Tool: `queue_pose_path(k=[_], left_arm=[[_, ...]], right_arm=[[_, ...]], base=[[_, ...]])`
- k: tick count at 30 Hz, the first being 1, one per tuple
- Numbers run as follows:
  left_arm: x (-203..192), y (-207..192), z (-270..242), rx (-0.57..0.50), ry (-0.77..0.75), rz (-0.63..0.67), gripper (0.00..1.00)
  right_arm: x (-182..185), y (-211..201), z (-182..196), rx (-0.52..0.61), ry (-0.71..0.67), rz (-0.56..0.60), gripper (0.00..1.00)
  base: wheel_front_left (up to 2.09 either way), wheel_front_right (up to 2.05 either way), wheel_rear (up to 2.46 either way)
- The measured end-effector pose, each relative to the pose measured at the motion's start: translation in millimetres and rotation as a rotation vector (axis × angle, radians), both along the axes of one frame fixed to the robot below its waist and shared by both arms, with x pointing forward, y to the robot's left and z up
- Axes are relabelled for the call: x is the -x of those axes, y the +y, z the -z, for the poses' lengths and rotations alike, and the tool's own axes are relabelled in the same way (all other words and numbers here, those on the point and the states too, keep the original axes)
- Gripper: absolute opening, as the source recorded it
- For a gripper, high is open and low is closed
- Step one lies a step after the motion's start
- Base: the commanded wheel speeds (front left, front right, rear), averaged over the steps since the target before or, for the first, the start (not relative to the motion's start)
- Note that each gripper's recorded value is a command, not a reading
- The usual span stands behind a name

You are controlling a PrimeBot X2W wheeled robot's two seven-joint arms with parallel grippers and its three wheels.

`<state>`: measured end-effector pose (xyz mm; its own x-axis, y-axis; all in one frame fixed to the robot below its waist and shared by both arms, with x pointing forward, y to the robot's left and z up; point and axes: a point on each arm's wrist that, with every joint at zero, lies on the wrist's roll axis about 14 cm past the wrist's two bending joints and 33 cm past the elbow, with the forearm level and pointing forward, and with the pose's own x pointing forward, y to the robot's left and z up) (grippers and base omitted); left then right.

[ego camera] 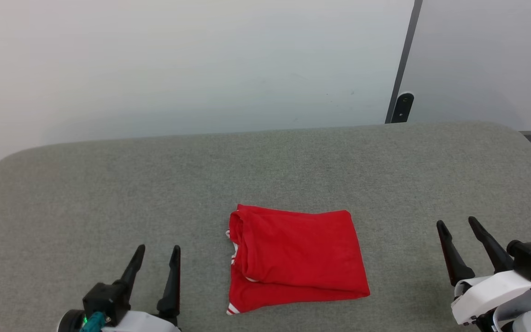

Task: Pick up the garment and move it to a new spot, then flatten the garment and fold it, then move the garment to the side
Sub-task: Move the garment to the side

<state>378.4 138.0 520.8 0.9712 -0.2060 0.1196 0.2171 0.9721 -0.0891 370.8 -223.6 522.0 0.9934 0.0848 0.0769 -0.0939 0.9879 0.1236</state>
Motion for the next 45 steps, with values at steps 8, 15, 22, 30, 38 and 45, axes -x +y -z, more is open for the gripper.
queue_pose_path(k=[8, 15, 22, 30, 38, 45], left_arm=[[1, 3, 1, -0.003, 0.001, -0.01, 1.0], [3, 11, 1, -0.01, 0.003, -0.03, 1.0], [15, 54, 2, -0.025, 0.003, -0.145, 1.0], [36, 82, 0, -0.018, -0.008, -0.236, 1.0], [43, 89, 3, -0.016, 0.003, -0.258, 1.0], [37, 88, 11, 0.004, 0.032, -0.263, 1.0]], right_arm=[[3, 1, 4, -0.005, 0.008, 0.002, 1.0], [-1, 15, 8, 0.002, 0.021, -0.039, 1.0], [-11, 47, 15, -0.001, 0.044, -0.126, 1.0], [-25, 74, 39, 0.031, 0.194, -0.227, 1.0], [-51, 81, 64, 0.067, 0.479, -0.276, 1.0], [-71, 82, 90, 0.089, 0.717, -0.293, 1.0]], base=[[0.0, 0.0, 0.0], [0.0, 0.0, 0.0], [0.0, 0.0, 0.0], [0.0, 0.0, 0.0], [0.0, 0.0, 0.0], [0.0, 0.0, 0.0]])
